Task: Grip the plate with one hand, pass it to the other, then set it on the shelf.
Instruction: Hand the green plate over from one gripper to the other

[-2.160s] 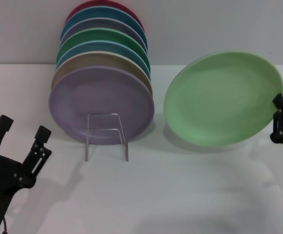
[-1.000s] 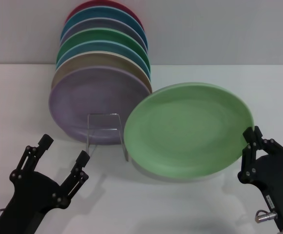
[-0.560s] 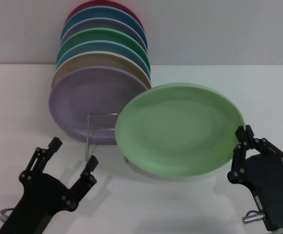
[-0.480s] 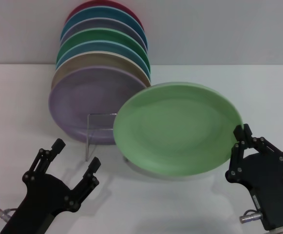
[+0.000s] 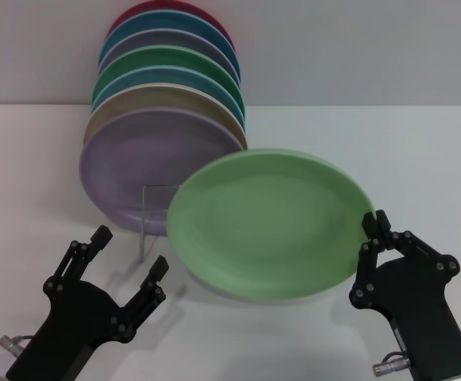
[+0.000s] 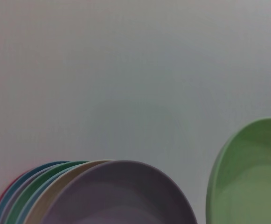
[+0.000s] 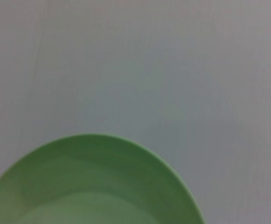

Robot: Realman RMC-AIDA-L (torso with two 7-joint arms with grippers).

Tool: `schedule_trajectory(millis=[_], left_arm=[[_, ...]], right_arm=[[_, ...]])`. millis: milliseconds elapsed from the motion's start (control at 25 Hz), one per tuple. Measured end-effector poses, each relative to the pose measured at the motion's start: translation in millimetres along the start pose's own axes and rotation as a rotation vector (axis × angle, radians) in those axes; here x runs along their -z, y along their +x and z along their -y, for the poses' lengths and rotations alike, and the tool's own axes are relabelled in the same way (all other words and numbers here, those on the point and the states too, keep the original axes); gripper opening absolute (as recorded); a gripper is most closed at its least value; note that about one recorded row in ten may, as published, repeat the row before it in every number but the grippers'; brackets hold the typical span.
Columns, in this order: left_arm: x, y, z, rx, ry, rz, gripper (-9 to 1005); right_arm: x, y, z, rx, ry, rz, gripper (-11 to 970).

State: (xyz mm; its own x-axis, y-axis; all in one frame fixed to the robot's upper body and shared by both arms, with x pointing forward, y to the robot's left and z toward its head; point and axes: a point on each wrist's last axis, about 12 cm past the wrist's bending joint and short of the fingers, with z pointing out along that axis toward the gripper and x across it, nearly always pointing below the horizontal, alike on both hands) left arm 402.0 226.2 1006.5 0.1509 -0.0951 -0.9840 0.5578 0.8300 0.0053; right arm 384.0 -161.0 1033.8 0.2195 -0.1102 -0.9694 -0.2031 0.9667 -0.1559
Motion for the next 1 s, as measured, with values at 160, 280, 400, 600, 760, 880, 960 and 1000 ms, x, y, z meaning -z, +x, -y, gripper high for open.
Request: schedule_trajectory(millis=[160,280,400,600,760,880,960,1000], left_arm=[[-4,0,0.7,0.001,0.012,0.000,847],[-5,0,0.7,0.001,0.015,0.002,846],[-7,0,1.0,0.002,0.018,-0.001,846],[-10,2,2.4,0.008,0.024,-0.018,846],[-14,4,3.7,0.012,0.031,-0.033,846],[-17,5,5.0,0.017,0.036,-0.045,846],[-18,6,4.9,0.016,0.039,-0.053,847],[-18,7,5.0,0.016,0.040,-0.055,847]], right_arm=[[2,0,-0.8,0.004,0.008,-0.015,17],[2,0,-2.6,0.019,-0.004,-0.013,16],[2,-1,-4.2,0.027,-0.014,-0.010,16],[4,-1,-6.5,0.043,-0.024,-0.012,16],[4,-1,-7.3,0.042,-0.030,-0.013,16],[4,-1,-8.1,0.041,-0.036,-0.018,16],[4,0,-8.8,0.041,-0.041,-0.022,16],[3,0,-9.0,0.041,-0.042,-0.023,15]])
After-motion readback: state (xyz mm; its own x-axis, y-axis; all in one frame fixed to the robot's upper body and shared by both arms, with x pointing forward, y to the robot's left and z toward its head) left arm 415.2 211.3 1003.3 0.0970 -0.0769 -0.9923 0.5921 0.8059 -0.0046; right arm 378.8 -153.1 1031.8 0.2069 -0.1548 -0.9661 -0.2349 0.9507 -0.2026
